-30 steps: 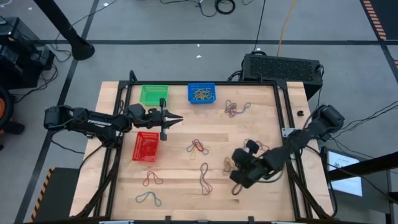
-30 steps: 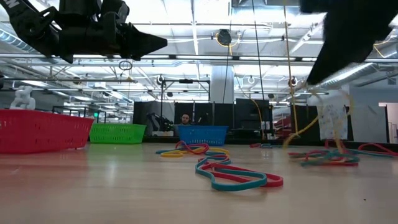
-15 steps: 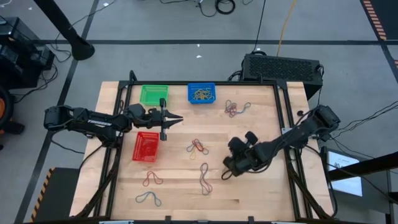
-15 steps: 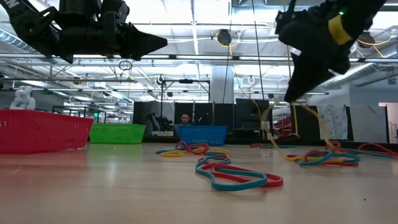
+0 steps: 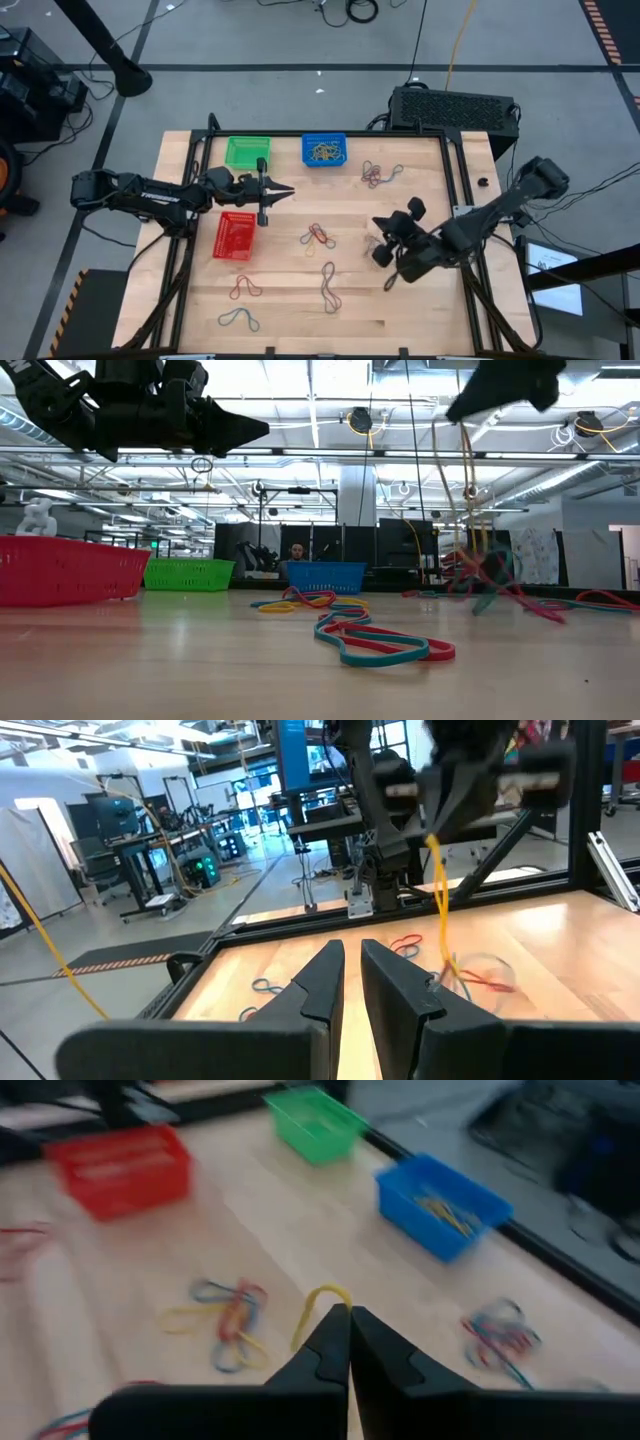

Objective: Sort rubber bands into baskets
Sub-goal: Put the yellow rubber band into the blue bin

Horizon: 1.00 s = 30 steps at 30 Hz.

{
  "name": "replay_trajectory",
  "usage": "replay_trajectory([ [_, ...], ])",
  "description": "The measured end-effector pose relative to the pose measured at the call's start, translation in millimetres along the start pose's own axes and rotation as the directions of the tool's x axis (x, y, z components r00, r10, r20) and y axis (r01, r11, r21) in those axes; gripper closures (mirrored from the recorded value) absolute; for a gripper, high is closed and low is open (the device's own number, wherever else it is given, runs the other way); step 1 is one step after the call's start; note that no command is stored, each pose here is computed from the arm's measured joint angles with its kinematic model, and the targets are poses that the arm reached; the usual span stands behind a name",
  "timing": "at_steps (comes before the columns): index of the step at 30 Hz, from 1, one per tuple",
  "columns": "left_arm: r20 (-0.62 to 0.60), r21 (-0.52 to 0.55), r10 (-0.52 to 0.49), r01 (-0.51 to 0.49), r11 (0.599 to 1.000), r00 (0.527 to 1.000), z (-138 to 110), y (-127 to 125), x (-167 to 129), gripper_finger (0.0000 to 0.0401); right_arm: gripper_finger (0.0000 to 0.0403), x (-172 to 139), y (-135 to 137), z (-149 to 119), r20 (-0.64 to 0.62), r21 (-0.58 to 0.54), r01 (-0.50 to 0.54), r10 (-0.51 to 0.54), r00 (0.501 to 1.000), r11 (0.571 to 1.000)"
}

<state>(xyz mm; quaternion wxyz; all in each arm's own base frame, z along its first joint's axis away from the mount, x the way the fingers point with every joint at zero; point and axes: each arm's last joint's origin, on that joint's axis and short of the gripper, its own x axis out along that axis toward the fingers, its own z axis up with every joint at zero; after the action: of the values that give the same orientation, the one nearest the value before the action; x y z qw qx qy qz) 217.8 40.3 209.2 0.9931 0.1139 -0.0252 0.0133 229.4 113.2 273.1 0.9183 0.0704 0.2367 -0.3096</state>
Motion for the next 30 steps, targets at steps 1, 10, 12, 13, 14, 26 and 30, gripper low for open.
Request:
replay_trajectory([
  [1, 0.0, 0.0, 0.0, 0.0, 1.0, 1.0, 0.0, 0.0, 0.0, 0.0354, 0.0403, -4.6, 0.6, 4.1, 0.021, -0.005, -0.031, 0.031, 0.999, 1.0],
  [10, -0.008, 0.007, -0.002, 0.002, 1.0, 1.0, -0.8, -0.1, 0.0, 0.0354, 0.0403, -46.0, 17.9, 20.6, 0.082, 0.018, -0.392, 0.39, 0.917, 0.92],
  [12, -0.008, 0.022, -0.001, 0.002, 1.0, 1.0, -0.8, -0.1, 0.0, 0.0354, 0.0403, -33.2, 17.0, 8.2, 0.009, 0.038, -0.303, 0.303, 0.953, 0.952],
  [13, -0.008, 0.026, -0.001, 0.002, 1.0, 1.0, -0.8, -0.1, 0.0, 0.0354, 0.0403, -22.9, 15.8, 0.1, -0.037, 0.049, -0.232, 0.234, 0.971, 0.971],
  [14, -0.008, 0.026, -0.001, 0.002, 1.0, 1.0, -0.8, -0.1, 0.0, 0.0354, 0.0403, -12.3, 15.1, -8.1, -0.086, 0.063, -0.166, 0.171, 0.982, 0.984],
  [26, -0.012, 0.023, -0.002, 0.002, 1.0, 1.0, -1.2, -0.1, 0.0, 0.0354, 0.0403, 78.1, 48.2, -55.2, -0.531, 0.121, -0.221, 0.251, 0.809, 0.968],
  [30, -0.017, 0.022, -0.003, 0.003, 1.0, 1.0, -1.4, -0.1, 0.2, 0.0354, 0.0403, 83.6, 55.2, -51.5, -0.523, 0.147, -0.33, 0.356, 0.774, 0.933],
])
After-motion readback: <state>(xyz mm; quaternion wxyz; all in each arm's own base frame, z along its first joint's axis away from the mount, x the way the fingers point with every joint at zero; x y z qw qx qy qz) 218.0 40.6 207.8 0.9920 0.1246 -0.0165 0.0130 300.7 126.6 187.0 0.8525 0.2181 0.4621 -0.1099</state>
